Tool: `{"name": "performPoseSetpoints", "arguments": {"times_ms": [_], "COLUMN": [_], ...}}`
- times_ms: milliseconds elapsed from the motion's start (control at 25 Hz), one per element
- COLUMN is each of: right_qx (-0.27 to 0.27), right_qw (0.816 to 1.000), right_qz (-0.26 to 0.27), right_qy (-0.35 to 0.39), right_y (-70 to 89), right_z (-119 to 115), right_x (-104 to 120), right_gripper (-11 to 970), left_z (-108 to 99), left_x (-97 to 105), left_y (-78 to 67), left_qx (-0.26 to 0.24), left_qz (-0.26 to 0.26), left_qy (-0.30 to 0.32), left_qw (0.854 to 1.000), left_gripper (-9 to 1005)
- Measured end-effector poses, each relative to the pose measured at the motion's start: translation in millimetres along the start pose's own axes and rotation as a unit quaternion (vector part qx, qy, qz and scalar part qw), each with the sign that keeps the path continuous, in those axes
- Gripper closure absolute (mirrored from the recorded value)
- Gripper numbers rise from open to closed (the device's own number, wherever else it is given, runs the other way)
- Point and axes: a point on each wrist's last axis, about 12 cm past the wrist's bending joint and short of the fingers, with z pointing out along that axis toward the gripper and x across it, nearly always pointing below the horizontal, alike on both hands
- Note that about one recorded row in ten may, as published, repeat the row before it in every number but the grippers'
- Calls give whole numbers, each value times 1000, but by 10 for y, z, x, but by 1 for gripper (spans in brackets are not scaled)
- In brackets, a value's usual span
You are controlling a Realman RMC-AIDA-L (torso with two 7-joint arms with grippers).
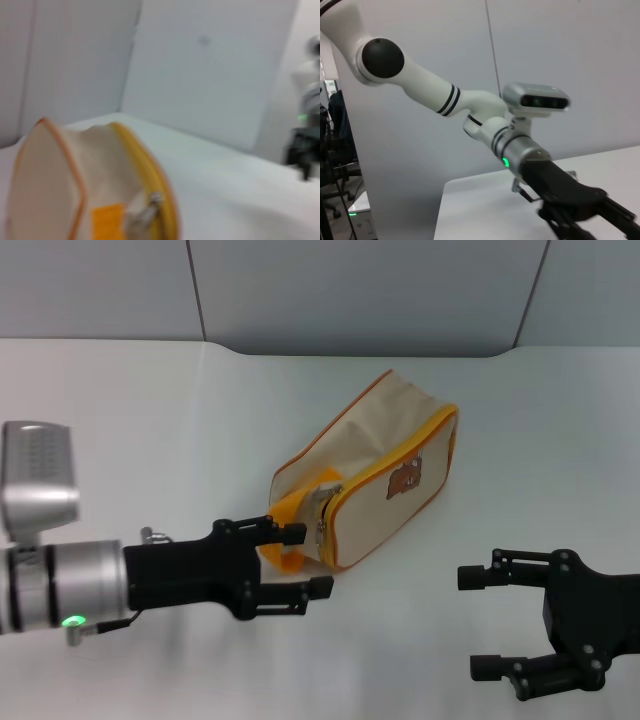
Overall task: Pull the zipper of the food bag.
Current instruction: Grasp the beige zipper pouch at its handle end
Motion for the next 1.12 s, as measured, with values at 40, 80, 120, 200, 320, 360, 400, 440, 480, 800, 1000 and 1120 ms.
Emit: {"name": "performPoseSetpoints", "arguments": {"times_ms": [40, 80, 120, 200, 320, 360, 400, 440, 480, 800, 1000, 1120], "right_qx": [1, 2, 2, 3, 5, 5, 5, 5, 6, 14, 18, 20], "right_qw": [1000, 1000, 1000, 1000, 1000, 1000, 1000, 1000, 1000, 1000, 1000, 1000], "right_qz": [0, 1, 1, 3, 4, 4, 4, 4, 4, 2, 1, 1], "right_qy": [0, 0, 0, 0, -2, -3, -3, -4, -4, -16, -20, -22], "right_y": [5, 10, 13, 20, 33, 36, 37, 37, 36, 36, 33, 32], "right_z": [-5, -10, -13, -17, -24, -24, -24, -24, -25, -40, -46, -49], "right_x": [4, 9, 12, 20, 30, 31, 30, 29, 28, 13, 9, 6], "right_gripper": [135, 135, 135, 135, 136, 136, 136, 137, 137, 138, 139, 140], "left_z": [46, 84, 117, 179, 267, 297, 315, 324, 326, 398, 544, 583], "left_x": [0, 6, 15, 25, 7, -13, -30, -49, -65, -85, -77, -50], "left_y": [32, 66, 95, 148, 222, 244, 267, 291, 313, 342, 313, 338], "left_qx": [-8, -18, -27, -44, -68, -74, -83, -93, -103, -159, -166, -193], "left_qz": [-3, -4, -4, -1, -1, 0, 0, 1, 2, 16, 27, 29], "left_qy": [7, 16, 26, 43, 55, 54, 49, 43, 35, -34, -35, -30], "left_qw": [1000, 1000, 999, 998, 996, 996, 995, 995, 994, 987, 985, 980], "left_gripper": [183, 183, 183, 184, 185, 185, 186, 186, 186, 189, 190, 246]}}
